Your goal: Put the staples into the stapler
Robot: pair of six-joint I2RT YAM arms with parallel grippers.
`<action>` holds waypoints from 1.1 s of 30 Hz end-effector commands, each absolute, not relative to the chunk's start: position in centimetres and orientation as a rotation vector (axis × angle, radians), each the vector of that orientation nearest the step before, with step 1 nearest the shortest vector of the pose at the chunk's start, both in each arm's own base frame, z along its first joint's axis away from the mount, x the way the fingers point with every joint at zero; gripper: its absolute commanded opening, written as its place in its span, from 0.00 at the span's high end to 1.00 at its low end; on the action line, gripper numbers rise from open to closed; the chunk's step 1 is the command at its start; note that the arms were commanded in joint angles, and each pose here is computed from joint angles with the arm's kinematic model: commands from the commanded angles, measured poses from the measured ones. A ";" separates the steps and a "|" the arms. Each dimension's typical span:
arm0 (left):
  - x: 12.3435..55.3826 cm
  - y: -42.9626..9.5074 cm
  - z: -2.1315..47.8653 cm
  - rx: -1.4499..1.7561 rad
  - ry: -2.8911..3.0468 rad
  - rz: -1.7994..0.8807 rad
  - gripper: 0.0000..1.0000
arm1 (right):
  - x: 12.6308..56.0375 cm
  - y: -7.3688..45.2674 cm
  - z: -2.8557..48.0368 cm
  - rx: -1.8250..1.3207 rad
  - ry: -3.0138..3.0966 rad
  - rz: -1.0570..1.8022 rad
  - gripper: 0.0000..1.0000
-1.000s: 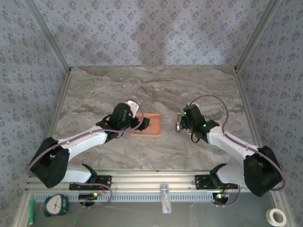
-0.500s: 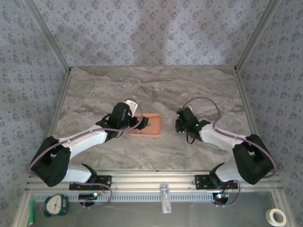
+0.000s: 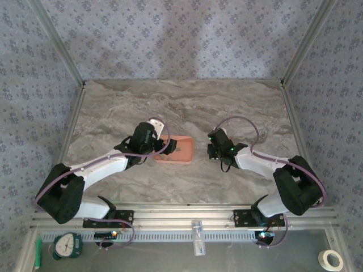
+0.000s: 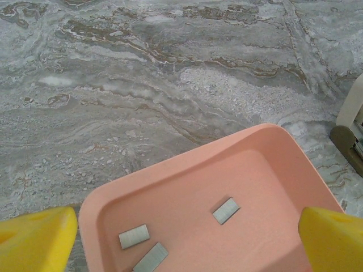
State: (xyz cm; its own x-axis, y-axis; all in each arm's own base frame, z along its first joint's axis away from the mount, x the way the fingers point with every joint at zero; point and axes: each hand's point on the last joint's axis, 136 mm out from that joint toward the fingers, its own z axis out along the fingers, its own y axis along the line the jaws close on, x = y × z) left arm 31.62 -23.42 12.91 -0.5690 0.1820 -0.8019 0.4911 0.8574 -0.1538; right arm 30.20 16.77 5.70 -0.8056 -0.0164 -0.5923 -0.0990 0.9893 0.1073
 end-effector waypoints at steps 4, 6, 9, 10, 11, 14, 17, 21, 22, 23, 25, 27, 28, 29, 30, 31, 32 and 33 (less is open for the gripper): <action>32.2 -23.6 14.1 0.476 2.138 -0.470 0.00 | 30.8 17.2 6.1 -0.051 2.491 0.181 0.82; 32.2 -23.7 14.1 0.478 2.137 -0.472 0.00 | 30.7 17.2 5.8 -0.051 2.500 0.182 0.82; 32.2 -23.7 14.1 0.479 2.136 -0.473 0.00 | 30.6 17.4 5.6 -0.052 2.508 0.190 0.82; 32.3 -23.7 14.1 0.478 2.137 -0.474 0.00 | 30.5 17.4 5.5 -0.051 2.511 0.192 0.82; 32.3 -23.7 14.0 0.479 2.137 -0.472 0.00 | 30.5 17.5 5.5 -0.053 2.513 0.193 0.82; 32.3 -23.7 14.1 0.480 2.136 -0.471 0.00 | 30.4 17.3 5.3 -0.049 2.518 0.181 0.82; 32.3 -23.7 14.2 0.482 2.134 -0.472 0.00 | 30.2 17.2 5.2 -0.045 2.523 0.174 0.82; 32.3 -23.8 14.2 0.483 2.134 -0.472 0.00 | 30.0 17.2 5.0 -0.045 2.530 0.178 0.82; 32.3 -23.7 14.1 0.483 2.135 -0.472 0.00 | 30.0 17.1 4.9 -0.042 2.533 0.173 0.82; 32.3 -23.7 14.1 0.483 2.137 -0.472 0.00 | 29.9 17.1 4.8 -0.042 2.537 0.172 0.82; 32.3 -23.7 14.2 0.481 2.134 -0.473 0.00 | 29.8 17.0 4.8 -0.039 2.542 0.167 0.82; 32.2 -23.7 14.1 0.483 2.137 -0.472 0.00 | 29.7 16.9 4.7 -0.036 2.547 0.166 0.82; 32.2 -23.7 14.0 0.484 2.138 -0.472 0.00 | 29.7 16.9 4.7 -0.032 2.549 0.168 0.82; 32.2 -23.7 14.1 0.483 2.137 -0.472 0.00 | 29.7 16.9 4.7 -0.030 2.550 0.168 0.82; 32.2 -23.7 14.0 0.483 2.138 -0.470 0.00 | 29.7 17.0 4.7 -0.031 2.551 0.171 0.82; 32.2 -23.7 14.1 0.483 2.137 -0.473 0.00 | 29.5 17.0 4.6 -0.030 2.556 0.170 0.82; 32.2 -23.7 14.0 0.484 2.138 -0.472 0.00 | 29.5 16.9 4.6 -0.027 2.557 0.169 0.82; 32.2 -23.7 14.1 0.485 2.137 -0.470 0.00 | 29.6 16.9 4.7 -0.024 2.556 0.169 0.82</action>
